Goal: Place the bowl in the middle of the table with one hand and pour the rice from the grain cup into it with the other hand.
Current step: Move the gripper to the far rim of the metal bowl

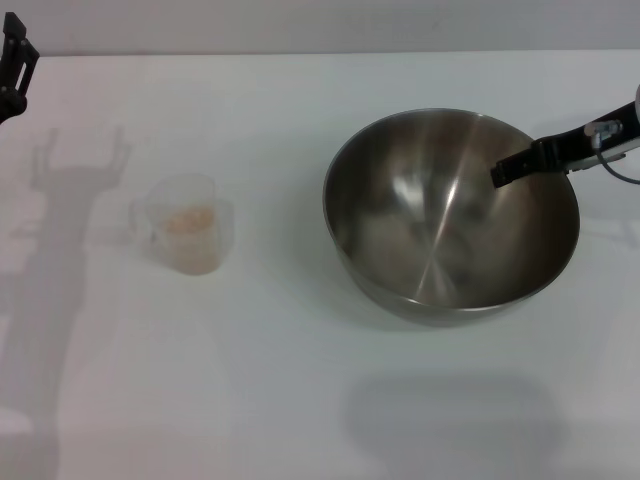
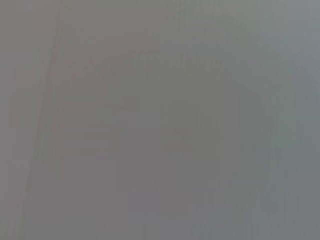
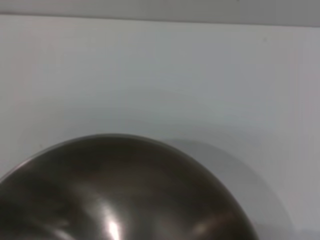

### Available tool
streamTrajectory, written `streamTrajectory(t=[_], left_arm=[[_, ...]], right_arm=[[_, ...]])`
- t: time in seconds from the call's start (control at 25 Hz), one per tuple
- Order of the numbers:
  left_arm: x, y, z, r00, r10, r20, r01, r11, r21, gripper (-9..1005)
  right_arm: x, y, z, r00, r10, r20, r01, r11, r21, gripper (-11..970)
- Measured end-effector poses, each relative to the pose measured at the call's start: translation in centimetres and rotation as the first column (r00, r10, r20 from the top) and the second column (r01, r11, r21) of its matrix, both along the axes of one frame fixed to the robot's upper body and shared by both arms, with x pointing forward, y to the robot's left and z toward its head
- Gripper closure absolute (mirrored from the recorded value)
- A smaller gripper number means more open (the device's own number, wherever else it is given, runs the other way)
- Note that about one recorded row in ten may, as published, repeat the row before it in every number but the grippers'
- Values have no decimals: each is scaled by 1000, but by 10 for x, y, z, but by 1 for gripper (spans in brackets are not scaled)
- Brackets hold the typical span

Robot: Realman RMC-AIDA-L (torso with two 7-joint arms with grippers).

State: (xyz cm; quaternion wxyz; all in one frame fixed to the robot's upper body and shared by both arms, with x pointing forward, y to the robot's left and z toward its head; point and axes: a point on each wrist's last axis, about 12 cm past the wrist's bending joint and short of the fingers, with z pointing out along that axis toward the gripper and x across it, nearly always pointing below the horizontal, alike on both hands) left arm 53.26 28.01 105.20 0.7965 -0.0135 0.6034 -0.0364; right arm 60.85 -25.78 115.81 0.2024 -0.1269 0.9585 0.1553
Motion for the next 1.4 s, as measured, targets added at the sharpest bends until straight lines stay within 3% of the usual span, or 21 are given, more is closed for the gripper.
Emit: streamTrajectory(t=[0.44, 0.64, 0.84, 0.96, 1.2, 1.4], left_arm=[[-1, -1, -1, 1000, 1, -1, -1, 1000, -5, 136], [-2, 0, -1, 1000, 4, 0, -4, 1000, -7, 136], [-3, 0, -1, 1000, 4, 1, -4, 1000, -7, 138], [-3, 0, -1, 1000, 5, 1, -5, 1000, -7, 139], [-3, 0, -1, 1000, 5, 2, -5, 1000, -7, 142], [-3, 1, -1, 1000, 5, 3, -5, 1000, -5, 144]], right_arm=[[-2, -2, -3, 1000, 15, 6, -15, 1000, -24, 176], [-2, -3, -4, 1000, 24, 5, -24, 999, -34, 362], [-3, -1, -5, 999, 39, 12, -38, 999, -36, 617], [-3, -1, -5, 999, 40, 12, -39, 999, -35, 832], [-2, 1, -2, 999, 43, 21, -42, 999, -30, 884], [-2, -4, 7, 996, 25, 89, -25, 1000, -8, 928]])
